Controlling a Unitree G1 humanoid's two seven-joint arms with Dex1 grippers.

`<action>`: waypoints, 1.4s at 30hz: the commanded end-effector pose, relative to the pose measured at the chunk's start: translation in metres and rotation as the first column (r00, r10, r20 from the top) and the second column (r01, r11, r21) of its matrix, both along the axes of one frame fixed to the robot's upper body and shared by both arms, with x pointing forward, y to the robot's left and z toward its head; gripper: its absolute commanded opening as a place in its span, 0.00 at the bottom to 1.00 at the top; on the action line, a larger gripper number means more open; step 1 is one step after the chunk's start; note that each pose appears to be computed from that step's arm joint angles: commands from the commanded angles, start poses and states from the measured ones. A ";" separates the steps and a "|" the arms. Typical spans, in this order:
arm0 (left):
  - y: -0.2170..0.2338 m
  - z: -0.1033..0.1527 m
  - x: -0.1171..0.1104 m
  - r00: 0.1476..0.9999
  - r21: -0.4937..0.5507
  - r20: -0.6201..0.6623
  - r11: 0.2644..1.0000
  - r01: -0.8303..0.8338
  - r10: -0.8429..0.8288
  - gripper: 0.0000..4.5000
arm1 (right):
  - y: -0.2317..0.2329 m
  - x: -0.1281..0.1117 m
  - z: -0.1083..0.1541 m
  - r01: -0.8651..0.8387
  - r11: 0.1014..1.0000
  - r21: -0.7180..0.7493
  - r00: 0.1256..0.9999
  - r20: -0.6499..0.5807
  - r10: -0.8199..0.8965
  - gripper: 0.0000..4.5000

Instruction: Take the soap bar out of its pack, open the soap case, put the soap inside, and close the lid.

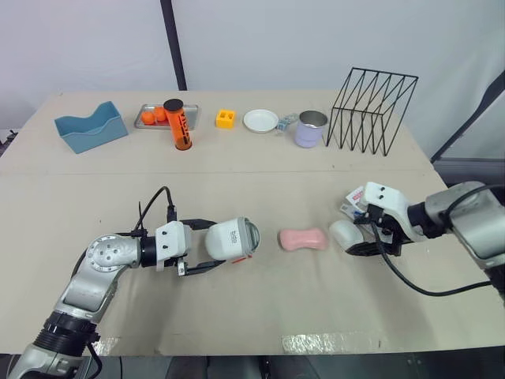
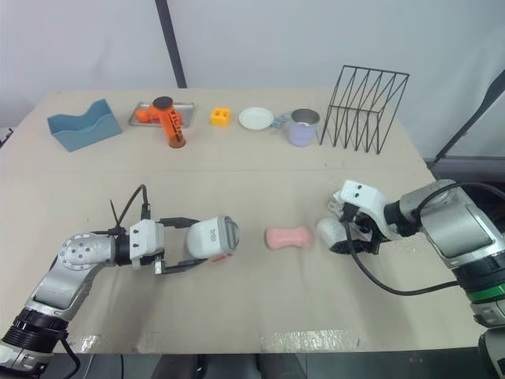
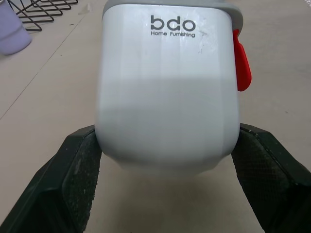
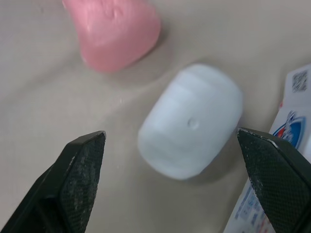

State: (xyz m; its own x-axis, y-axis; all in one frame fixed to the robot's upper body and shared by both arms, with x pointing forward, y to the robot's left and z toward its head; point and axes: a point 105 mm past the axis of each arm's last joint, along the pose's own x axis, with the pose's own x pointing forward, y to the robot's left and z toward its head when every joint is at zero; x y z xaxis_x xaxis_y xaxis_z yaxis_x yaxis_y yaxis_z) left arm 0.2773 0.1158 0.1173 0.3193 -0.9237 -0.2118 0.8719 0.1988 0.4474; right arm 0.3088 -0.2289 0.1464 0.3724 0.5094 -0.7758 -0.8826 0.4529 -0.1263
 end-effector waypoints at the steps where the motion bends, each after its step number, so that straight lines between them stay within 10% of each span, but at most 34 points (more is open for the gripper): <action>1: 0.003 0.010 -0.001 0.999 0.004 0.045 1.000 0.006 -0.006 0.85 | 0.001 0.005 0.022 -0.039 0.997 0.065 0.995 0.091 0.033 0.98; 20: 0.007 0.009 -0.002 0.999 0.037 -0.036 0.999 0.037 -0.036 0.85 | 0.094 -0.044 0.011 -0.717 0.601 0.352 0.681 0.535 0.499 0.98; 42: 0.028 0.022 -0.012 0.969 0.418 -0.238 0.894 0.164 -0.066 0.85 | 0.114 -0.035 0.008 -0.727 0.585 0.360 0.669 0.564 0.485 0.98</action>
